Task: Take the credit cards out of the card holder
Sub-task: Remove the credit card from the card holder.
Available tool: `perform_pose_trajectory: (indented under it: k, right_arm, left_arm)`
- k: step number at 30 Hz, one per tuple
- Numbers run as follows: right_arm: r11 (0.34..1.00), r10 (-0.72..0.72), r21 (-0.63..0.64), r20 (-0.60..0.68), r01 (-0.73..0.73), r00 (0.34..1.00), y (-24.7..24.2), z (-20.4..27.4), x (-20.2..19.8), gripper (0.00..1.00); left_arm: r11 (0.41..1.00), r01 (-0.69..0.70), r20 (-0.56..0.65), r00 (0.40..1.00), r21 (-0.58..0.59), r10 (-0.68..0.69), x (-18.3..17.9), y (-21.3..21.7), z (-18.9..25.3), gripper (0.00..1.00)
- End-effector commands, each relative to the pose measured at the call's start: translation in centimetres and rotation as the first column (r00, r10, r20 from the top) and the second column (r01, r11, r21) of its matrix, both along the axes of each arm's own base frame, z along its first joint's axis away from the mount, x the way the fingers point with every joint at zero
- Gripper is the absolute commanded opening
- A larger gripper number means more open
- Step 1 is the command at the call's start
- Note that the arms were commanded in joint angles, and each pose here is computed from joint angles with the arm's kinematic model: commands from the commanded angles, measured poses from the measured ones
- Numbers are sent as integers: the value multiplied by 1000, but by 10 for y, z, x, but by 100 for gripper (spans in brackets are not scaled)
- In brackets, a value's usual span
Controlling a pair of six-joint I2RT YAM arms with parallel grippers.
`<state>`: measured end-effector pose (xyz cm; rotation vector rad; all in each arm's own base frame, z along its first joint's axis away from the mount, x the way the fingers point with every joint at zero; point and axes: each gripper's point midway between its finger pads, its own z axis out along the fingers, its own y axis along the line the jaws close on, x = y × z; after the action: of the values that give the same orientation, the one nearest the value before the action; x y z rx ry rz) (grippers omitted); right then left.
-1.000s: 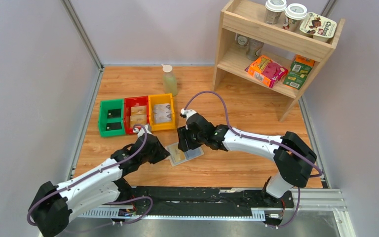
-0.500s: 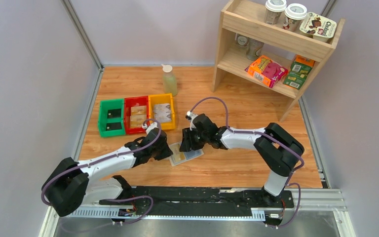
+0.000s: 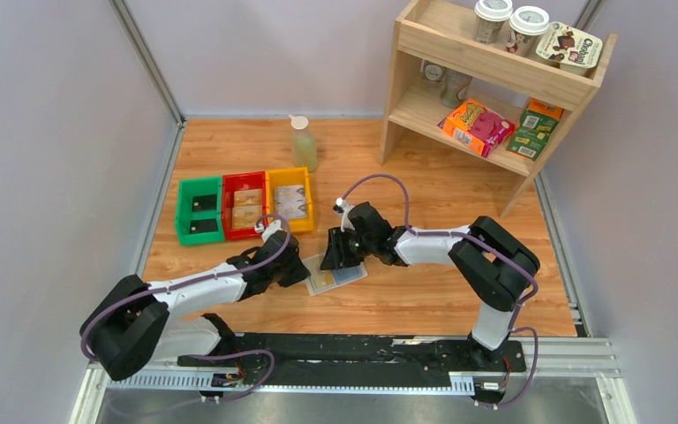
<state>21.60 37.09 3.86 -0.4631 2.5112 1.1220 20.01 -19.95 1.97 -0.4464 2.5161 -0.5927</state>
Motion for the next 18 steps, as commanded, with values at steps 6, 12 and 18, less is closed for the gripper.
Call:
perform_pose_trajectory:
  k: [6,12,18]
  right_arm:
    - [995,25,99,64,-32,998,11,30,3,40]
    - [998,9,68,-8,-9,1000,9,6,0,39]
    - [998,-56,-13,-47,55,997,-9,-12,5,38]
  left_arm:
    - [999,-3,-59,998,38,5,-15,12,-17,9]
    - [1000,-8,-55,998,29,9,-17,13,-16,6]
    - [1000,-17,-56,998,27,18,-19,16,-17,4]
